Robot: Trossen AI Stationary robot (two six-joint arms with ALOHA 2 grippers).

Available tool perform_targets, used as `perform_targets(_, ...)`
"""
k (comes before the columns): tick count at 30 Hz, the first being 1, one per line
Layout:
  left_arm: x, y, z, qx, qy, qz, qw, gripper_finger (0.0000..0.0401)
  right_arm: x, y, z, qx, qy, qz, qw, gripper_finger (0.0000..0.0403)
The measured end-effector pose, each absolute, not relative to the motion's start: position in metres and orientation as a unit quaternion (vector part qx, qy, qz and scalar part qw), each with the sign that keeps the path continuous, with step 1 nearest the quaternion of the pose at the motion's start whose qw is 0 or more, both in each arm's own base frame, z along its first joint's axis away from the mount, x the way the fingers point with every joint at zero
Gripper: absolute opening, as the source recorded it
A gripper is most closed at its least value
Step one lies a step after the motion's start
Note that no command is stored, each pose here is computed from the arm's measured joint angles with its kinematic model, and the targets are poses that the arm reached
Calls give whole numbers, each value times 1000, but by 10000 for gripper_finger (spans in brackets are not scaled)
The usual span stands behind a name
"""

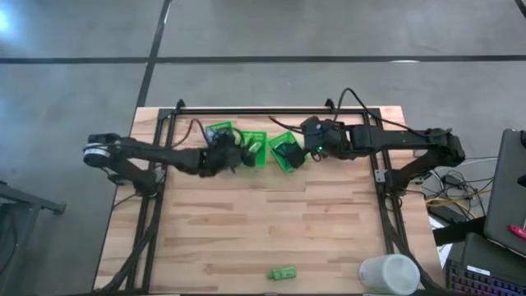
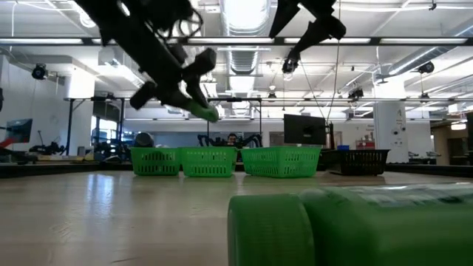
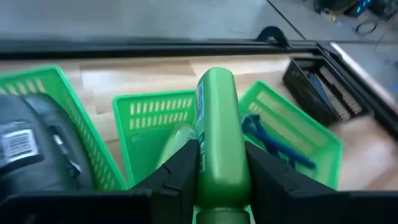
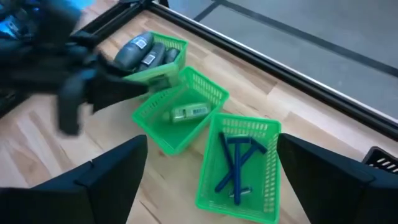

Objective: Pick & Place Travel size toiletries
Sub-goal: Put the shampoo into the middle green bin

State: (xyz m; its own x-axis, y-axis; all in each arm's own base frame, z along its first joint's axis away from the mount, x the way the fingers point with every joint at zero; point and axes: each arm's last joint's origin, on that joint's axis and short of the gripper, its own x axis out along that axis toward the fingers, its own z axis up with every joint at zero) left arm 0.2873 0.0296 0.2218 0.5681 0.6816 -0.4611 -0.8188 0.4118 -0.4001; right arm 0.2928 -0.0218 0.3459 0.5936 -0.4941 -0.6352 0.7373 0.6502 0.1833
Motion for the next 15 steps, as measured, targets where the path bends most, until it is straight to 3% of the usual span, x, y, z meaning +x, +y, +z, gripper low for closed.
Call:
perform_targets(7,273,76,201,-363,110,463,801,109,287,-22,345,214,293,-362,859,337)
perform_targets(15,272,76,190,-381,120,451,798,117,285,-21,336,223,306,-373,847,331)
